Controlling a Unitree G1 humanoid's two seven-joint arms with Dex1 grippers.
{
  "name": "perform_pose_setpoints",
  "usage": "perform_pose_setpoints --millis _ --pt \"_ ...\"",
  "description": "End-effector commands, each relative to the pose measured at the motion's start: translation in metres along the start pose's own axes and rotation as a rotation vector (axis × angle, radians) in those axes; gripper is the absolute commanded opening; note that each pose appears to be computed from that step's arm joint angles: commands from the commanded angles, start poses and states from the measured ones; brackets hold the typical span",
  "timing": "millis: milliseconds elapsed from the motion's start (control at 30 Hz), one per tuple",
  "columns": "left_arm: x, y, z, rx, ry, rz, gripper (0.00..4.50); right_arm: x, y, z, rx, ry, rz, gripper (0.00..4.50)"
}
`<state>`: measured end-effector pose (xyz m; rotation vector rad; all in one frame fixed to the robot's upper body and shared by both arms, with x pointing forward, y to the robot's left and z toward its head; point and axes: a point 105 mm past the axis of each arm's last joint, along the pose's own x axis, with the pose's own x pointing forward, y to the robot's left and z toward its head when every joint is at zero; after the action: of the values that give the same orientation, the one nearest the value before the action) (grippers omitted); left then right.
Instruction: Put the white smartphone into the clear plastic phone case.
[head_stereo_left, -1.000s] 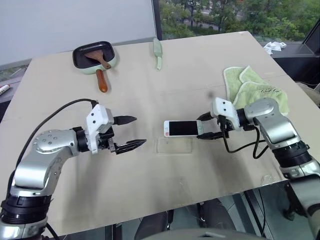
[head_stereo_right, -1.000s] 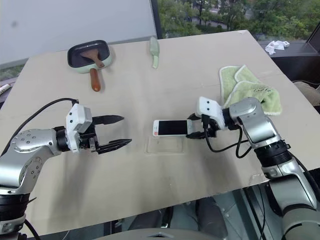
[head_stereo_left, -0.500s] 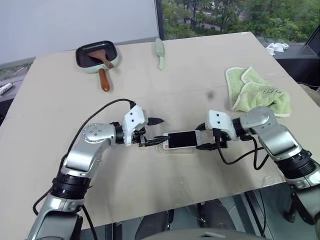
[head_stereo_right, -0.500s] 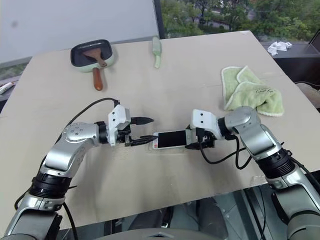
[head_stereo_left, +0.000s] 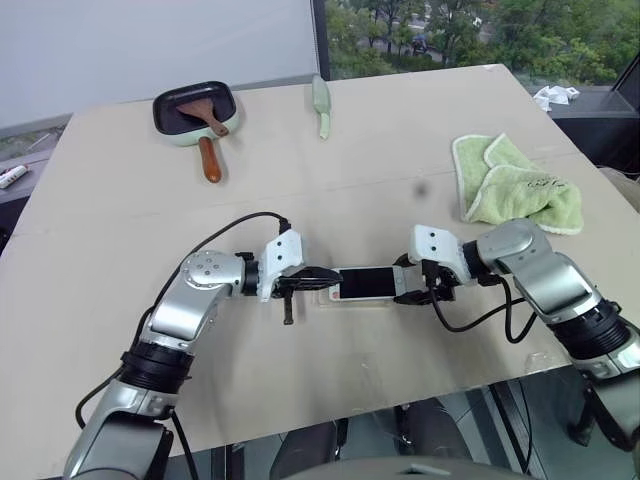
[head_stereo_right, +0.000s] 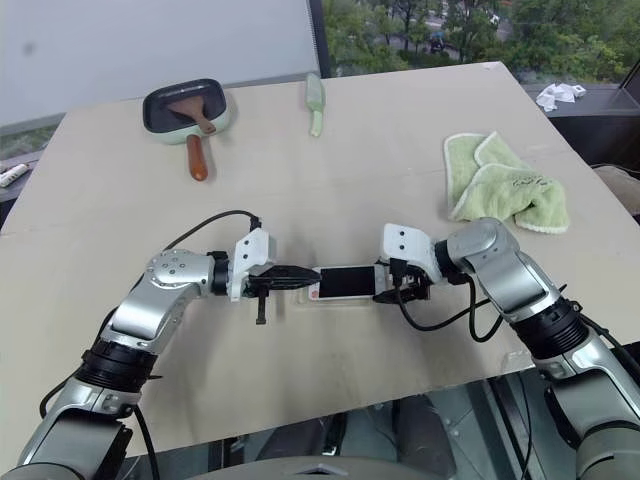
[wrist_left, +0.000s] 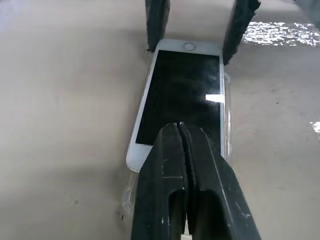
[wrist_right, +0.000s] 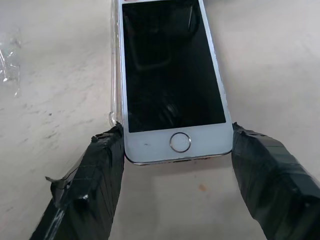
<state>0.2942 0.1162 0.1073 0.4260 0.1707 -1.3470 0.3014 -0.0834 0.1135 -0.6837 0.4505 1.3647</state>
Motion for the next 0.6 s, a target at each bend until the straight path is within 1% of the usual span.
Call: perform_pose_setpoints --millis 33,100,233,367,600 --pt "0.004 0.000 -0.003 0.038 0.024 -0.017 0.06 -0.003 0.003 0.007 -0.033 -0.002 0.005 2.85" --pt "0.006 -0.001 -0.009 0.047 0.049 -0.031 0.06 -0.003 0.003 0.006 -0.041 0.011 0.002 2.85" --pt "0.010 -0.003 -0.012 0.038 0.044 -0.045 0.06 -0.003 0.003 0.008 -0.058 0.026 -0.012 2.85" --pt "0.010 -0.005 -0.017 0.041 0.063 -0.056 0.06 -0.004 0.007 0.015 -0.059 0.013 -0.010 2.85" --pt "0.014 -0.010 -0.024 0.033 0.076 -0.070 0.06 -0.003 0.013 0.019 -0.048 0.012 0.008 2.85"
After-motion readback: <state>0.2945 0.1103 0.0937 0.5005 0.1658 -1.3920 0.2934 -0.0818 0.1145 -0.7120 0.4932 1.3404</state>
